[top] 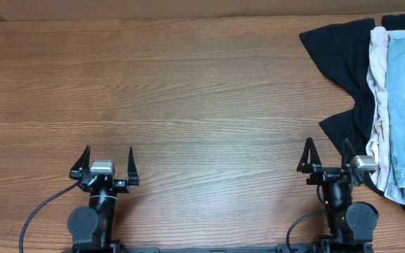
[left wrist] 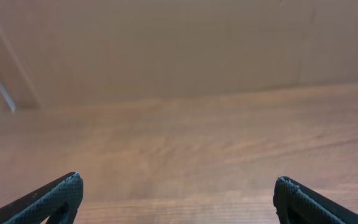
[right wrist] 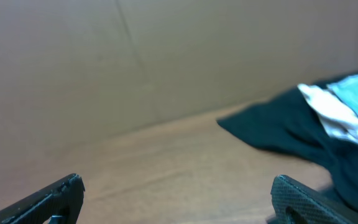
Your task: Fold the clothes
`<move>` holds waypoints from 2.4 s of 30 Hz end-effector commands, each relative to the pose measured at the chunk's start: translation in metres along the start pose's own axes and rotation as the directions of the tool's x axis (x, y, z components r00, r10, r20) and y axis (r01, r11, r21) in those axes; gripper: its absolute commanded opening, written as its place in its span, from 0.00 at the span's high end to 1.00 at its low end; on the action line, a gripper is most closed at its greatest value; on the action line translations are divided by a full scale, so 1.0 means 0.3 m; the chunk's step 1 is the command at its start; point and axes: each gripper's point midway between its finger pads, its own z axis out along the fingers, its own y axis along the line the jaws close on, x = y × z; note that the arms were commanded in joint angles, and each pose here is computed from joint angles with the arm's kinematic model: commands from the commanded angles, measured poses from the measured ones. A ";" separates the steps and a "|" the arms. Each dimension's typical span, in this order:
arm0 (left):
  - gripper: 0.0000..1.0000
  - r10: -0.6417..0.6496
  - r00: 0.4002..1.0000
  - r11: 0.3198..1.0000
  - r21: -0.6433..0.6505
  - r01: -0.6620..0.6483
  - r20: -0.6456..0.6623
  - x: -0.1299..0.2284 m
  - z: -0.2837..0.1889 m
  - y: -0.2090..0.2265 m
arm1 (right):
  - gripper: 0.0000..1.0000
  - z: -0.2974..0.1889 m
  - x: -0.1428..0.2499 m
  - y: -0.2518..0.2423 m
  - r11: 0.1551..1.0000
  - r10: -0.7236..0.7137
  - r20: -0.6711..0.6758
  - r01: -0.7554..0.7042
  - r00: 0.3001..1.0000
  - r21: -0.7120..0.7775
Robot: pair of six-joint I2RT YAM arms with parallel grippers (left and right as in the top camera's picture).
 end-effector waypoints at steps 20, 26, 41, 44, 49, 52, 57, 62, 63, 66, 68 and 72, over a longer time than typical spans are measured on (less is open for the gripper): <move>0.00 -0.030 0.989 0.997 0.075 0.019 0.145 -0.312 -0.028 -0.027 | 0.00 -0.060 -0.326 0.200 0.969 -0.073 0.221 0.122 0.973 -0.215; 0.00 -0.045 0.999 0.989 0.143 0.041 0.022 -0.385 0.063 -0.048 | 0.00 0.000 -0.431 0.216 0.978 -0.096 0.115 0.115 0.989 -0.176; 0.00 -0.038 0.821 0.979 0.143 0.144 -0.570 -0.354 0.368 -0.015 | 0.00 0.392 -0.276 0.060 0.989 0.008 -0.598 0.084 0.801 0.125; 0.00 -0.035 0.777 0.977 0.142 0.158 -0.629 -0.268 0.432 -0.014 | 0.00 0.458 -0.137 0.010 0.983 0.044 -0.697 0.093 0.716 0.158; 0.00 -0.066 0.691 0.952 0.163 0.261 -0.719 -0.124 0.487 -0.062 | 0.00 0.456 0.024 -0.110 0.940 0.248 -0.756 0.038 0.605 0.338; 0.00 -0.066 0.679 0.891 0.264 0.370 -0.731 -0.099 0.509 -0.145 | 0.00 0.403 0.059 -0.252 0.814 0.489 -0.664 -0.023 0.565 0.580; 0.00 -0.068 0.667 0.877 0.275 0.394 -0.742 -0.060 0.535 -0.158 | 0.00 0.253 0.046 -0.520 0.524 0.745 -0.401 -0.095 0.533 0.846; 0.00 -0.067 0.679 0.883 0.274 0.381 -0.731 -0.065 0.547 -0.153 | 0.00 0.075 -0.004 -0.727 0.273 0.825 -0.170 -0.116 0.539 0.955; 0.00 -0.065 0.683 0.883 0.278 0.379 -0.727 -0.067 0.550 -0.156 | 0.00 0.047 -0.012 -0.755 0.214 0.832 -0.111 -0.129 0.543 0.968; 0.00 -0.047 0.688 0.877 0.300 0.375 -0.724 -0.072 0.550 -0.186 | 0.00 -0.037 -0.036 -0.834 0.085 0.837 0.017 -0.161 0.547 0.983; 0.00 -0.034 0.688 0.873 0.314 0.373 -0.725 -0.072 0.546 -0.210 | 0.00 -0.081 -0.038 -0.856 0.043 0.836 0.046 -0.150 0.547 0.988; 0.00 0.004 0.688 0.888 0.319 0.331 -0.726 -0.061 0.546 -0.243 | 0.00 -0.167 -0.041 -0.888 -0.034 0.819 0.080 -0.091 0.568 0.995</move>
